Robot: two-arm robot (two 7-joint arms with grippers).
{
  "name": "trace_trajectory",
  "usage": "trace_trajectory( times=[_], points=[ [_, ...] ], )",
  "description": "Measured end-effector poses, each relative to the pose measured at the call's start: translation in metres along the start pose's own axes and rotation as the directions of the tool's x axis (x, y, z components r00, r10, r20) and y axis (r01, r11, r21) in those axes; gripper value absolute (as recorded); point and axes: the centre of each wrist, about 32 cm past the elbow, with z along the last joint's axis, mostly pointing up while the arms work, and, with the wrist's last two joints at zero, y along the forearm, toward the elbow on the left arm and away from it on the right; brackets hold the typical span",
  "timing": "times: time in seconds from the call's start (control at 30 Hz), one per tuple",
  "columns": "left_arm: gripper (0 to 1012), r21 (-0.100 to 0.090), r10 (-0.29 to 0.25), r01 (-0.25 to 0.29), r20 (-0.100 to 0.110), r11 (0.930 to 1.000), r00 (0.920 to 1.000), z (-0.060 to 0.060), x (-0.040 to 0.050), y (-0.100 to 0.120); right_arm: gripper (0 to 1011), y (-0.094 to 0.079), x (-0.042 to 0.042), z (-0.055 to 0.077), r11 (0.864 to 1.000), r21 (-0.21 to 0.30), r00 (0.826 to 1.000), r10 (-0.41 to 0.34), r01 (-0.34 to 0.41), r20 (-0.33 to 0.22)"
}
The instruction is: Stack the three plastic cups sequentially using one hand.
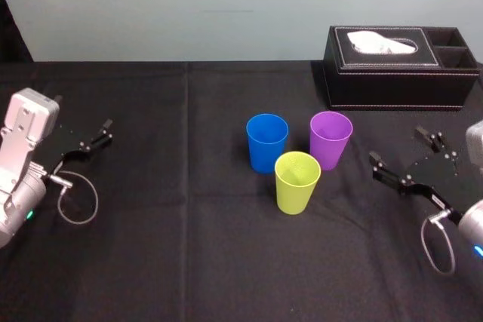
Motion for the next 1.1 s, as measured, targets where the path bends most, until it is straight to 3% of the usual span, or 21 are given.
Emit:
trace_trajectory(
  times=[0.2, 0.53, 0.83, 1.1],
  points=[
    [1011, 0.0, 0.0, 0.0, 0.0, 1.0, 1.0, 0.0, 0.0, 0.0, 1002, -0.017, -0.0033, 0.004, 0.998, -0.008, 0.996, 0.063, -0.064, -0.06],
    [1011, 0.0, 0.0, 0.0, 0.0, 1.0, 1.0, 0.0, 0.0, 0.0, 1002, -0.03, -0.0178, 0.009, 0.976, -0.047, 0.965, 0.2, -0.211, -0.167],
    [1011, 0.0, 0.0, 0.0, 0.0, 1.0, 1.0, 0.0, 0.0, 0.0, 1002, -0.023, -0.0346, 0.007, 0.963, -0.066, 0.949, 0.242, -0.26, -0.202],
    [1011, 0.0, 0.0, 0.0, 0.0, 1.0, 1.0, 0.0, 0.0, 0.0, 1002, -0.01, -0.0436, 0.005, 0.961, -0.071, 0.95, 0.249, -0.267, -0.19]
  ],
)
